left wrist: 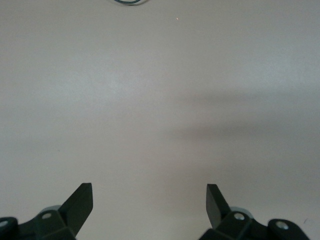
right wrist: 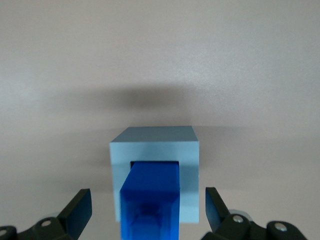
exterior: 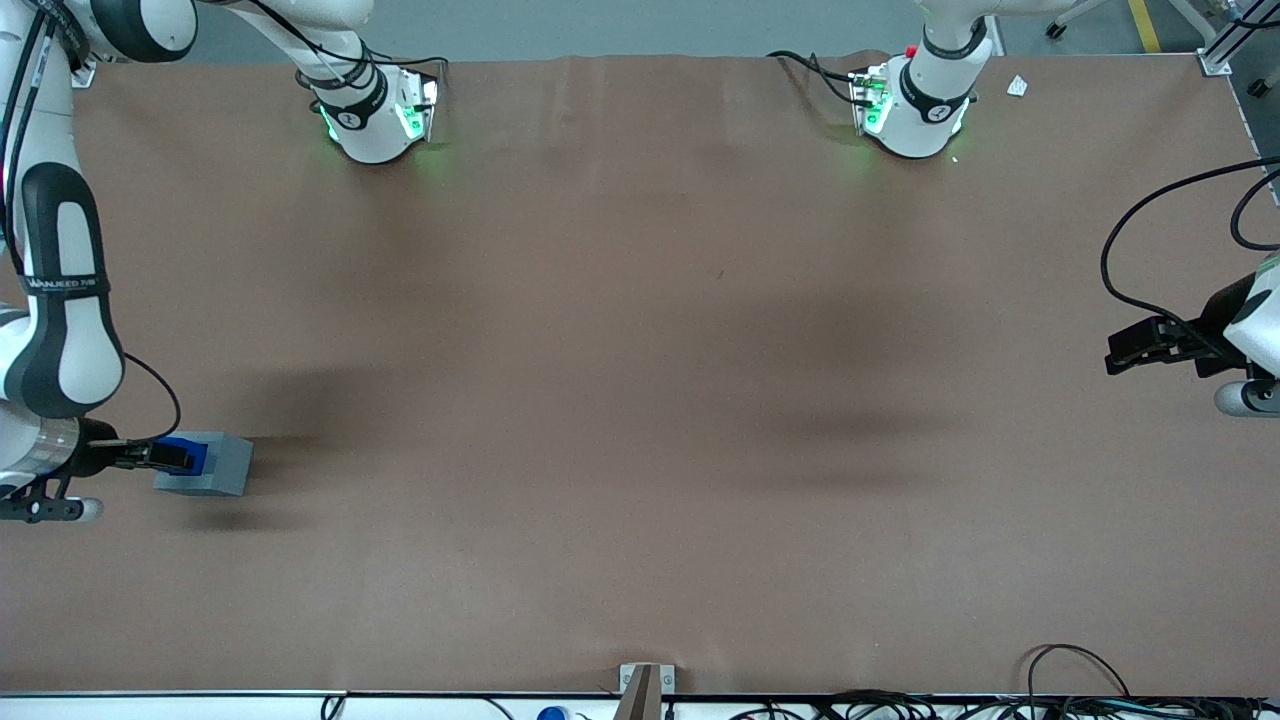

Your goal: Insert blue part into gray base with right arm

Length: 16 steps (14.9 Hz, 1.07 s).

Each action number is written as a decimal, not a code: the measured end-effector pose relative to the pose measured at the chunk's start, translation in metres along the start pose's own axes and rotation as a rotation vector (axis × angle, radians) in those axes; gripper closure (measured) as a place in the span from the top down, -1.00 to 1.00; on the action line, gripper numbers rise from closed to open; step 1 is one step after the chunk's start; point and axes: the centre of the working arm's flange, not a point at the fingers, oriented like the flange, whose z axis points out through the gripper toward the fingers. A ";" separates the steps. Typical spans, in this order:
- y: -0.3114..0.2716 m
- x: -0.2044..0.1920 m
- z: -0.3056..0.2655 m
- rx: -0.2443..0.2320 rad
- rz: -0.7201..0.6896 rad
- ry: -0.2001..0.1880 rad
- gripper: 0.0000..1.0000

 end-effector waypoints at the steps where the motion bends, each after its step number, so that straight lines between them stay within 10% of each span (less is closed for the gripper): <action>1: -0.002 -0.001 -0.016 0.001 0.000 0.004 1.00; 6: -0.043 -0.035 -0.151 0.019 0.055 -0.003 1.00; 16: -0.188 -0.170 -0.350 -0.028 0.088 0.119 1.00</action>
